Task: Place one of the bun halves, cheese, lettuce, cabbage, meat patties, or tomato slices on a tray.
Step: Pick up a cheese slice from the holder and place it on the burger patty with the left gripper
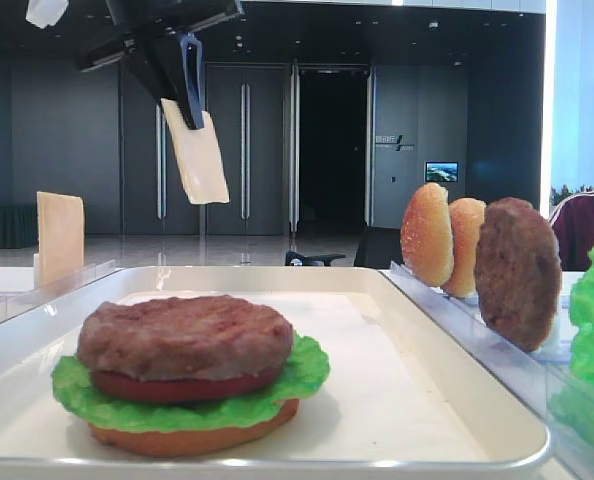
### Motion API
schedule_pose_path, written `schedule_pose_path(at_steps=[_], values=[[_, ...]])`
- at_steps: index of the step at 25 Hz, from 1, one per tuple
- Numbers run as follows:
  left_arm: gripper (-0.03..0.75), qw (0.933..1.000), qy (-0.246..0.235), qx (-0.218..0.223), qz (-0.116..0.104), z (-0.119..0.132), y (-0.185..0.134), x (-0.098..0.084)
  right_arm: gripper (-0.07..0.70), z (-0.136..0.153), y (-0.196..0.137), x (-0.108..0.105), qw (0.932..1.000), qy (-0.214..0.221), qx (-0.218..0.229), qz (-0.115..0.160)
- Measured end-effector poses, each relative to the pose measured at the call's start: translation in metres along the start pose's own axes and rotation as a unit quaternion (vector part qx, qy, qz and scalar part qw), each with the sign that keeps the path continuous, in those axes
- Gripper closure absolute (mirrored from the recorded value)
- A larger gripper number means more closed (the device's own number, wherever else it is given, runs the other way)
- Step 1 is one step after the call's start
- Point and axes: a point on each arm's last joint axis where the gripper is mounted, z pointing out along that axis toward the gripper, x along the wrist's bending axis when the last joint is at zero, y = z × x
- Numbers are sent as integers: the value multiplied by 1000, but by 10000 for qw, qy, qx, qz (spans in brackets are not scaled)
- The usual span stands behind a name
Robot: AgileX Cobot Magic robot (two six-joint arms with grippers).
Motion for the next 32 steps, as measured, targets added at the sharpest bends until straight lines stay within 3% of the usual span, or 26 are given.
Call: schedule_pose_path(at_steps=[7, 11, 16, 18, 24, 32], values=[[681, 9991, -382, 94, 178, 1, -4, -14, 192, 0, 0, 0, 10000, 0, 0, 0], [681, 9947, -868, 193, 524, 0, -12, -36, 192, 0, 0, 0, 10000, 0, 0, 0], [681, 9907, -1061, 203, 830, -16, -37, -43, 192, 0, 0, 0, 10000, 0, 0, 0], [681, 9865, -1349, 147, 919, -23, -55, -43, 192, 0, 0, 0, 10000, 0, 0, 0], [681, 9635, -2390, -112, 1201, -29, -122, -37, 192, 0, 0, 0, 10000, 0, 0, 0], [681, 9432, -3017, 42, 1387, -19, -202, -18, 192, 0, 0, 0, 10000, 0, 0, 0]])
